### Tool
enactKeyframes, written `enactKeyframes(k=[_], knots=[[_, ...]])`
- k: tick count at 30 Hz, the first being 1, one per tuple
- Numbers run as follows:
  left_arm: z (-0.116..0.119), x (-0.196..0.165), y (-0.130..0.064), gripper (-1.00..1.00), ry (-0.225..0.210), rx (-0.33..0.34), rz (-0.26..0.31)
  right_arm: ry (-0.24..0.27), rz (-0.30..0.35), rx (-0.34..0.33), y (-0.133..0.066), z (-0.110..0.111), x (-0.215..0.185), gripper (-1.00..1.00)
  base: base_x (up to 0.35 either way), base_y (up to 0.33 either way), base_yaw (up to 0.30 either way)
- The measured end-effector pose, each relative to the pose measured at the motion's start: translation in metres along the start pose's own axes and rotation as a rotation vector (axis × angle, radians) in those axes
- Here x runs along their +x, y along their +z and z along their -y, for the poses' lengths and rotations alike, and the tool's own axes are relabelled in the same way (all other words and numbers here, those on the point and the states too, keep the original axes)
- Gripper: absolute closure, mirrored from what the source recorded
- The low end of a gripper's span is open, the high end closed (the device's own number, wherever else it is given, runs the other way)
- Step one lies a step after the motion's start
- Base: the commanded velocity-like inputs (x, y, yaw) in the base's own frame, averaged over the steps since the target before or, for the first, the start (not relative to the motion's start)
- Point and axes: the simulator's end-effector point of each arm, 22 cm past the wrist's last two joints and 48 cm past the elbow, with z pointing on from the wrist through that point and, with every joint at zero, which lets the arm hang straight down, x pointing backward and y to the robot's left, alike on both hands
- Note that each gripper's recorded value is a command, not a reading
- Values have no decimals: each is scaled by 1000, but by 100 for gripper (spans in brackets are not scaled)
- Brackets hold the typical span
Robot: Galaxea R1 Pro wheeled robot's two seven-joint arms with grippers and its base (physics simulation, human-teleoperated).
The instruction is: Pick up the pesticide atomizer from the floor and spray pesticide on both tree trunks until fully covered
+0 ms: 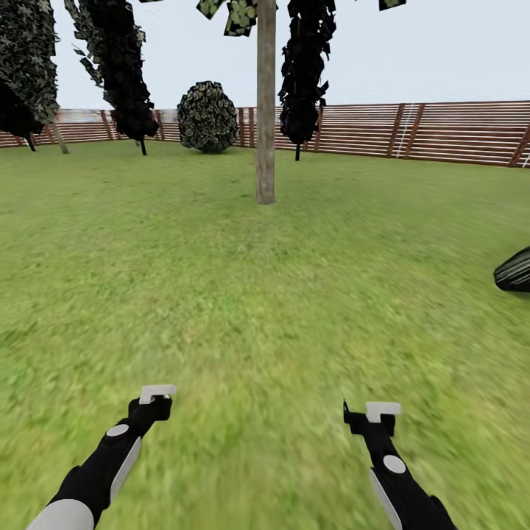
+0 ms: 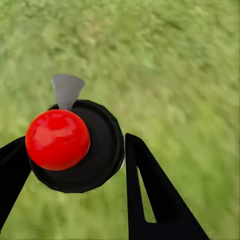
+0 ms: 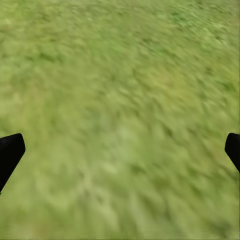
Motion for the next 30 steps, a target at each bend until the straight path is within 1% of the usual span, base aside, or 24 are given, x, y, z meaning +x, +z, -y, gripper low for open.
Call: enactKeyframes(k=[30], knots=[[0,0,0,100,0,0,-1,-1,-2,-1,0,-1,1,-100,339,0,0]])
